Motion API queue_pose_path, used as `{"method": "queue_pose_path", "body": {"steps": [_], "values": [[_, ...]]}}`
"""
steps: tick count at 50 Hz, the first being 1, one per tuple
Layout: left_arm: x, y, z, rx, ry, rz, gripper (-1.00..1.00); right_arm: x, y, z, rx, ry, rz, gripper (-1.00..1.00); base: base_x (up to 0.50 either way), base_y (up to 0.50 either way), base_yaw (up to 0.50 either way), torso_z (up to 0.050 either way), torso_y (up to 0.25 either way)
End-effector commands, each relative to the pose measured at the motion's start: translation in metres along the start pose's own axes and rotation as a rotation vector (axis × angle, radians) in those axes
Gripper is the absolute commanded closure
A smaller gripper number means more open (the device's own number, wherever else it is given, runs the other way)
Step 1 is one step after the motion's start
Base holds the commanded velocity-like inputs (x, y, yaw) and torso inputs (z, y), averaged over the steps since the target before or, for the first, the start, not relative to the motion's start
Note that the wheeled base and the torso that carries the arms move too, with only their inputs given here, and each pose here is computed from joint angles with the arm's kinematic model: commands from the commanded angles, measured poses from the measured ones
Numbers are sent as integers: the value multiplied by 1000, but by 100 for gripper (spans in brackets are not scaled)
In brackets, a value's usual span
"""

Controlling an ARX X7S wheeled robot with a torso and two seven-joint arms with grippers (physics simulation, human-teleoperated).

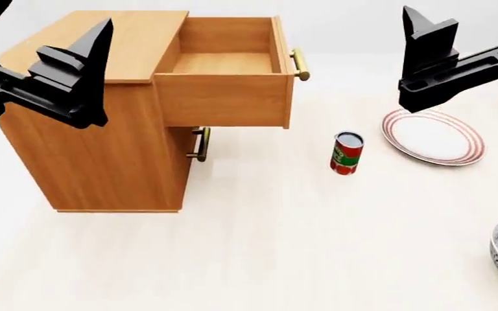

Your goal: Put the bowl in the top drawer of the cabinet.

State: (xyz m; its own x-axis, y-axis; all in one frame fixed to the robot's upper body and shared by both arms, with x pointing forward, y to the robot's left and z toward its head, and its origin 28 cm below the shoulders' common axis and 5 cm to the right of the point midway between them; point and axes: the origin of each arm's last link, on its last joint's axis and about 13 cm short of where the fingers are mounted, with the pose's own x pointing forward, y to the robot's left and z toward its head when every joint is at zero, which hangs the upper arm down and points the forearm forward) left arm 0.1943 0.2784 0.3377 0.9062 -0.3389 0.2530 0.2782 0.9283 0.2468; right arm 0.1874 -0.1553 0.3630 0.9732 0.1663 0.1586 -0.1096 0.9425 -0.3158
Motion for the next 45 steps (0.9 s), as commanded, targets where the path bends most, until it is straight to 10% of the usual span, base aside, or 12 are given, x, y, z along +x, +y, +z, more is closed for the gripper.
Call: {"method": "queue_pose_path", "body": {"steps": [1, 45], "values": [[7, 5, -9, 9, 41, -7, -100, 4, -3, 0, 1, 18, -2, -100, 262, 0, 0, 0, 0], [-6, 3, -3, 12, 40, -35, -100, 62, -31, -6, 49, 87, -27, -100, 277, 0, 0, 0, 0]]}}
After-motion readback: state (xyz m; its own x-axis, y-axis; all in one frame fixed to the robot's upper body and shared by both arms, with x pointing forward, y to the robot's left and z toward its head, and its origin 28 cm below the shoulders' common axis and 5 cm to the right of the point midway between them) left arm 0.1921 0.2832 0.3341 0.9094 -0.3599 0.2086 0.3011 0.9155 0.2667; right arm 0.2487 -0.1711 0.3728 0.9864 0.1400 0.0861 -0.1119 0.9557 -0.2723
